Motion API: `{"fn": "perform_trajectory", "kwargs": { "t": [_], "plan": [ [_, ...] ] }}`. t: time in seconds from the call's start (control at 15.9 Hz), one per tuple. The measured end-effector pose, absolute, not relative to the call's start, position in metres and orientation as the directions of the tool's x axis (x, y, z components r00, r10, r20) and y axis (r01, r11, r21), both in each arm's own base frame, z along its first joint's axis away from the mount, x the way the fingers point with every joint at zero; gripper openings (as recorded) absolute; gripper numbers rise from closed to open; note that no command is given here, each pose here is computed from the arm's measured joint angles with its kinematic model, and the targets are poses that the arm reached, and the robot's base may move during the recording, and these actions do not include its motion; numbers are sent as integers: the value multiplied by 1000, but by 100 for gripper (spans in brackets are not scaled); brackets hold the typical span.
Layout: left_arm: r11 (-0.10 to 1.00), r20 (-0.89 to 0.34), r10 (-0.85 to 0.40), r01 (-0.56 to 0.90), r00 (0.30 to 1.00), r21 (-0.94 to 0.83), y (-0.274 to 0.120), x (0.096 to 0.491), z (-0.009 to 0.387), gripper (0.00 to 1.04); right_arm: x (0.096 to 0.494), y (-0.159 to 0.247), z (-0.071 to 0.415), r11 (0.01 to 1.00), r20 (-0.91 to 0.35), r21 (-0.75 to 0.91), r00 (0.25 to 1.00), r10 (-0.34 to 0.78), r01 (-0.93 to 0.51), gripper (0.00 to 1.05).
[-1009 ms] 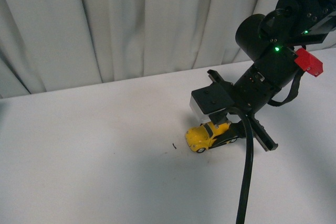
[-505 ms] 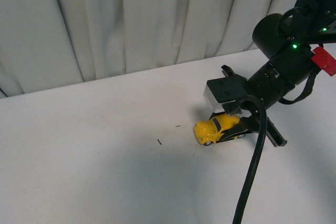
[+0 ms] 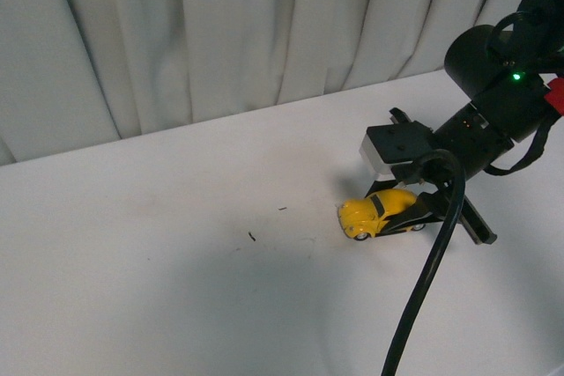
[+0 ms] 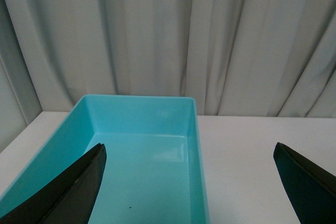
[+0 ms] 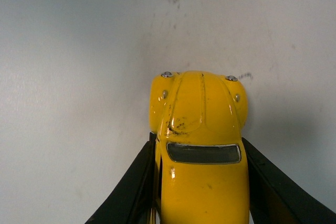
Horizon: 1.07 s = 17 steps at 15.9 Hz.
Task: Wind up and store yellow beetle toy
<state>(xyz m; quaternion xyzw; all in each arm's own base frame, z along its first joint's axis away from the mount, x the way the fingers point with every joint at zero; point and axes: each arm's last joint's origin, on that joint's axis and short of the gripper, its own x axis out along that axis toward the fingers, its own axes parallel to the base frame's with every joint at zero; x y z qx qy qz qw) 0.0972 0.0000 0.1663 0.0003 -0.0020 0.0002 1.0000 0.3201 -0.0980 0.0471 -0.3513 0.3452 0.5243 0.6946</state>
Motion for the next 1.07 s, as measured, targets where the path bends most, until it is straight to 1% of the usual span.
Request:
{"fn": "perform_trajectory", "kwargs": {
  "t": [0.19,0.38,0.44,0.5,0.57,1.07],
  "plan": [
    [1000,4,1,-1,1000,1,0,97,166,98,310,-115,49,258,-854,-106,220,471,-960,42],
    [1000,4,1,-1,1000,1,0,97,166,98,307,-119,49,267,-860,-96,215,463,-959,42],
    [1000,4,0,0,1000,1,0,97,166,98,308,-118,49,262,-860,-97,213,464,-960,45],
    [1000,4,0,0,1000,1,0,97,166,98,299,-113,42,281,-862,-8,150,485,-960,85],
    [1000,4,0,0,1000,1,0,97,166,98,299,-113,42,286,-862,-5,149,484,-958,98],
    [1000,4,0,0,1000,1,0,97,166,98,299,-113,42,285,-862,-4,148,485,-958,98]
  ]
}}
